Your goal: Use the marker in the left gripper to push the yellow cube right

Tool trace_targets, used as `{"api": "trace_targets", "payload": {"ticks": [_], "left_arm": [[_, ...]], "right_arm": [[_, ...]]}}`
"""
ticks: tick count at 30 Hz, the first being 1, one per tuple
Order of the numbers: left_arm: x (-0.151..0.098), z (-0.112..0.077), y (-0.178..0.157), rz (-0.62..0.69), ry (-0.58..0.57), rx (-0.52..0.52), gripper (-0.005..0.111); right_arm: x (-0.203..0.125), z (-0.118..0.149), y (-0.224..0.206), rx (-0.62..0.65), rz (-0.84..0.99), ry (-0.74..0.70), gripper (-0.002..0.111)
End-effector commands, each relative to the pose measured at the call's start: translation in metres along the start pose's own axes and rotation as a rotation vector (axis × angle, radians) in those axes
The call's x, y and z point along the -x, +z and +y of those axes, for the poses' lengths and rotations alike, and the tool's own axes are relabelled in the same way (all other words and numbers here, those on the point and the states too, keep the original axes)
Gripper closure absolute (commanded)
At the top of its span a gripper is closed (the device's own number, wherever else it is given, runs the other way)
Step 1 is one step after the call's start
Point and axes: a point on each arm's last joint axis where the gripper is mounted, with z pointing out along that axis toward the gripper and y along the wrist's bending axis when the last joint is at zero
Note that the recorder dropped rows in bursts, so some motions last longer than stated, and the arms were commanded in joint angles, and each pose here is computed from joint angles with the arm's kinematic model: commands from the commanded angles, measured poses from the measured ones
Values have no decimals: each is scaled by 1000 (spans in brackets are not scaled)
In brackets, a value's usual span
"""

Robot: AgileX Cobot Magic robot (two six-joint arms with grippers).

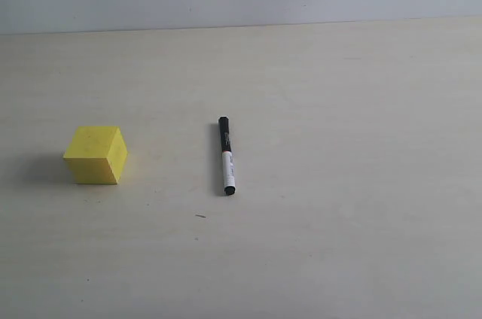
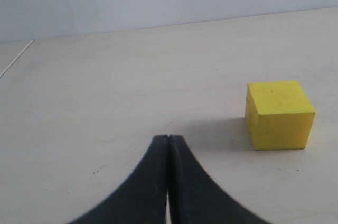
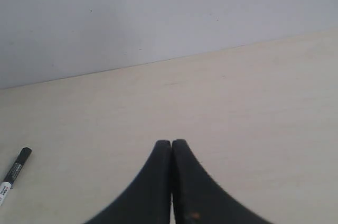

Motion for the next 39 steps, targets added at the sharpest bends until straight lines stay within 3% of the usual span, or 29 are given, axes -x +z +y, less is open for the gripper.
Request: {"api": "trace_targets", "payload": {"ticks": [1,30,32,33,35,39], "left_arm": [[2,0,0,-9,10,-4,107],[2,1,0,-11,44,8,107],[5,1,0,-43,99,15,107],[9,0,-1,-85,28,-4,107],[17,-3,-2,-174,-232,-59,107],[35,-1,-7,-366,-474,-103,107]], "right_arm": [[-1,0,0,-2,-4,-6,108],[-1,0,0,-2,-4,-6,108],[-1,0,0,-2,-4,-6,108],[-1,0,0,-2,-4,-6,108],[-1,0,0,-2,-4,-6,108],[-1,0,0,-2,-4,-6,108]]}}
